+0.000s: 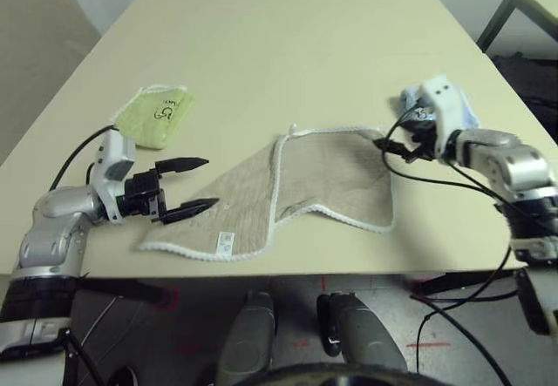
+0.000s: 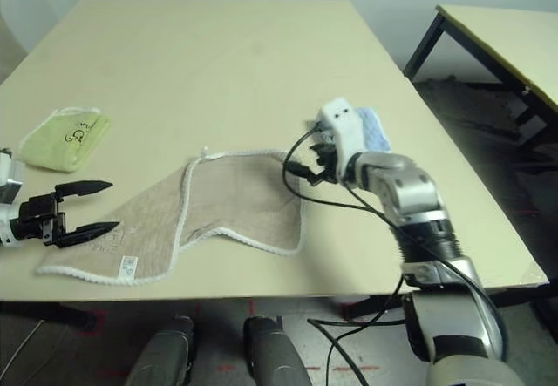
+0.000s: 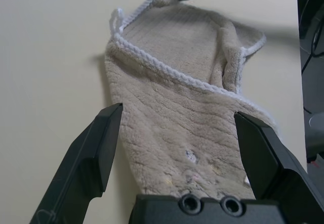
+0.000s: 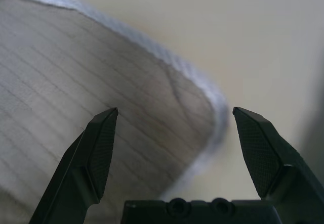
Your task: Fold the towel and set it aside.
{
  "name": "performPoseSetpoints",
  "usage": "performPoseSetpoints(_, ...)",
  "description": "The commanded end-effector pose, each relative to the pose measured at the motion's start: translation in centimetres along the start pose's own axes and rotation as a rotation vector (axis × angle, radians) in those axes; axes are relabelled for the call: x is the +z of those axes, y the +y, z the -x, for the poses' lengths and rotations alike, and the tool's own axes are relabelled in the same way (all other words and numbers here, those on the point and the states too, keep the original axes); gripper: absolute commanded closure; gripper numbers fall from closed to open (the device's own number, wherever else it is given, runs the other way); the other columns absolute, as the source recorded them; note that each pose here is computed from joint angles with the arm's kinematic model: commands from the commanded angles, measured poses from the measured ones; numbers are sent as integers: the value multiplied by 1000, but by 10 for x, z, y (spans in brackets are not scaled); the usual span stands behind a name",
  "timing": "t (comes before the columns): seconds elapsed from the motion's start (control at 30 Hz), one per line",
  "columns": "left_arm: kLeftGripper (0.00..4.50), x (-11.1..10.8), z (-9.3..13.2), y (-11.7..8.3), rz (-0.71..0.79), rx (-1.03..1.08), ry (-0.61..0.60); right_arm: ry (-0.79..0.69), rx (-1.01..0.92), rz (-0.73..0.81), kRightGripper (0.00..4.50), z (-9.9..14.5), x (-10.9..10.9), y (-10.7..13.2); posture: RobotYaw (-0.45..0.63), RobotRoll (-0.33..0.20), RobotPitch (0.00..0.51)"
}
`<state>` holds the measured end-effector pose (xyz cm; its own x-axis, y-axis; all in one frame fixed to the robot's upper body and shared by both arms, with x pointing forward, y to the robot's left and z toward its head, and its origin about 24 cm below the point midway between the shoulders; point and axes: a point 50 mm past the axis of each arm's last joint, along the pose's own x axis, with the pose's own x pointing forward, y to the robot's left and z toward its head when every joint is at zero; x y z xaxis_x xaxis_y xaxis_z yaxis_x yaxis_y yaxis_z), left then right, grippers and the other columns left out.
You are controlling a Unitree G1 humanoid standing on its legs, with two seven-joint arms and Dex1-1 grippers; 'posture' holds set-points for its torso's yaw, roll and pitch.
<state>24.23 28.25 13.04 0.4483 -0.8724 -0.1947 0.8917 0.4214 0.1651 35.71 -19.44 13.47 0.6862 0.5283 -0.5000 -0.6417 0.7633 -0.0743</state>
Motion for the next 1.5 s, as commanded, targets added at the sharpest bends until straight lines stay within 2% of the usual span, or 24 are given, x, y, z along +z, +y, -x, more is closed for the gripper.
performPoseSetpoints(0.03, 0, -3, -4, -5, -12, -20, 28, 41, -24, 35, 42, -7, 1, -6, 80, 0, 130)
performPoseSetpoints(0.37, 0, -2, -13, -5, -46, -40, 22, 146, -103, 10, 42, -12, -4, -18, 78, 0, 132)
performPoseSetpoints(0.47, 0, 0, -14, -3, -62, -39, 19, 162, -90, -15, 832, -10, -6, -17, 75, 0, 132)
performPoseSetpoints(0.6, 0, 0, -15, -2, -69, -42, 21, 126, -80, -28, 2404, -10, -3, -16, 75, 0, 132)
performPoseSetpoints(0.8, 0, -4, -16, -3, -69, -48, 37, 54, -60, -4, 4478, -7, 11, -15, 72, 0, 131)
performPoseSetpoints(0.97, 0, -7, -13, -2, -68, -34, 57, -31, 133, 114, 4478, 14, 46, 3, 71, 0, 127)
performPoseSetpoints(1.1, 0, -9, -12, 0, -70, -30, 62, -89, 133, 184, 4478, 38, 83, 4, 72, 0, 125)
performPoseSetpoints(1.13, 0, -9, -11, 0, -72, -29, 64, -116, 115, 194, 4478, 46, 96, 2, 66, 0, 121)
performPoseSetpoints(1.23, 0, -10, -12, 1, -76, -27, 66, -257, 22, 261, 4478, 86, 153, -8, 60, 0, 117)
performPoseSetpoints(1.33, 0, -10, -12, 3, -80, -27, 67, -387, 36, 246, 4478, 123, 200, -2, 56, 0, 115)
performPoseSetpoints(1.4, 0, -11, -13, 4, -85, -28, 68, -415, 120, 226, 4478, 145, 218, 9, 52, 0, 111)
performPoseSetpoints(1.5, 0, -11, -14, 5, -90, -28, 65, -395, 406, 129, 4478, 171, 228, 40, 49, 0, 112)
